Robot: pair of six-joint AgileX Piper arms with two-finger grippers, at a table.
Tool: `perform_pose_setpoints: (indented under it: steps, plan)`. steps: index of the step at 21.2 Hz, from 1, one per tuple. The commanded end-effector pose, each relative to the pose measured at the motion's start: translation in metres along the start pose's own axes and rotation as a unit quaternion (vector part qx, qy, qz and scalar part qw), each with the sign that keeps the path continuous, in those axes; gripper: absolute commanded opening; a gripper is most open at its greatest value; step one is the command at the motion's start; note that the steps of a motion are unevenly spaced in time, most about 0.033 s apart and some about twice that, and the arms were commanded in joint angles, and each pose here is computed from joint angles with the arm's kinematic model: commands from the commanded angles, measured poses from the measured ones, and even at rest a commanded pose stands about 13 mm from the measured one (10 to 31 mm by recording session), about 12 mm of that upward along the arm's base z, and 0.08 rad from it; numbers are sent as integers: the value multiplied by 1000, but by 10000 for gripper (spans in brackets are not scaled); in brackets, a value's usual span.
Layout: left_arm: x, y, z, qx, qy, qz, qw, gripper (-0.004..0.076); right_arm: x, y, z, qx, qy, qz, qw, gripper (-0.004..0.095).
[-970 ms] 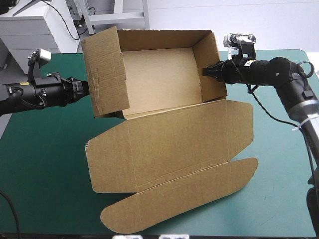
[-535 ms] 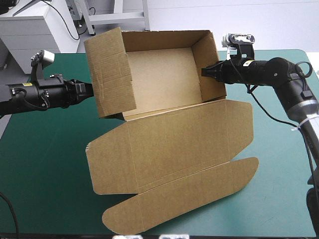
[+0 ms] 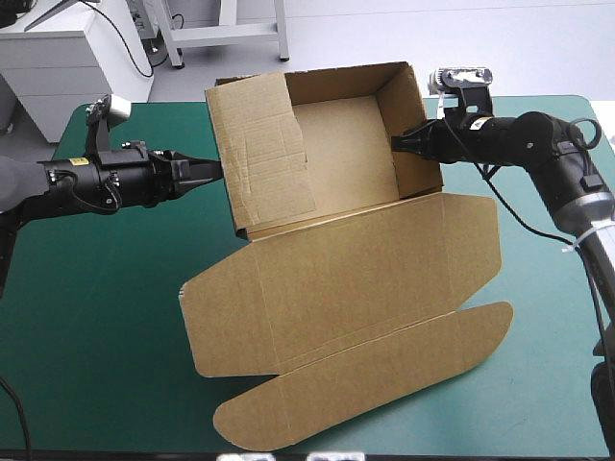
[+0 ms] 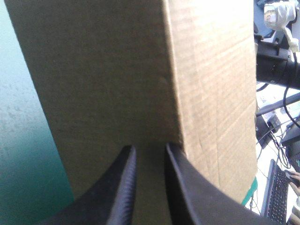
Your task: Fold the box
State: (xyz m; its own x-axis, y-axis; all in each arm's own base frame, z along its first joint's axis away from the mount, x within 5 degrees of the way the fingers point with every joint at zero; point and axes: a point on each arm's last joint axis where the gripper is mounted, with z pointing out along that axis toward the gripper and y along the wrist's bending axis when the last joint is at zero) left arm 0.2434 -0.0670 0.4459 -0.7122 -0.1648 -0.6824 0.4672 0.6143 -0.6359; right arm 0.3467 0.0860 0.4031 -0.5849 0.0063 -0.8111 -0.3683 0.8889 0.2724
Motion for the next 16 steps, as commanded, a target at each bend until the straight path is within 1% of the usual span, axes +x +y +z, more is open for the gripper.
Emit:
perform_pose_setpoints:
  steps: [1, 2, 4, 7, 8, 9, 12, 14, 16]
  plan:
    - [-4, -21, -10, 32, -28, 4, 999, 307, -16, 9, -19, -10, -58, 7, 998, -12]
    - [-3, -21, -10, 34, -23, 4, 999, 402, -16, 9, -17, -9, -55, 8, 998, -12]
    - [-3, -20, -9, 35, -17, 2, 999, 526, -14, 9, -12, -11, -50, 8, 999, -12]
    - [-2, -14, -1, 36, -3, -9, 999, 528, -12, 19, -4, -14, -44, -14, 999, -12]
    - [-1, -10, 4, 33, 7, -25, 999, 528, -11, 22, -1, -15, -47, -15, 999, -12]
    - [0, -6, 12, 23, 24, -40, 999, 528, -12, 24, 0, -16, -53, -18, 998, -12]
    - [9, 3, 31, -24, 69, -24, 997, 528, -10, 31, 2, -12, -50, -42, 998, -12]
    - [9, 7, 38, -57, 66, -40, 995, 526, -10, 34, 3, -10, -49, -46, 998, -4]
    - [8, 9, 42, -80, 55, -44, 994, 502, -9, 38, 4, -9, -49, -52, 997, 3]
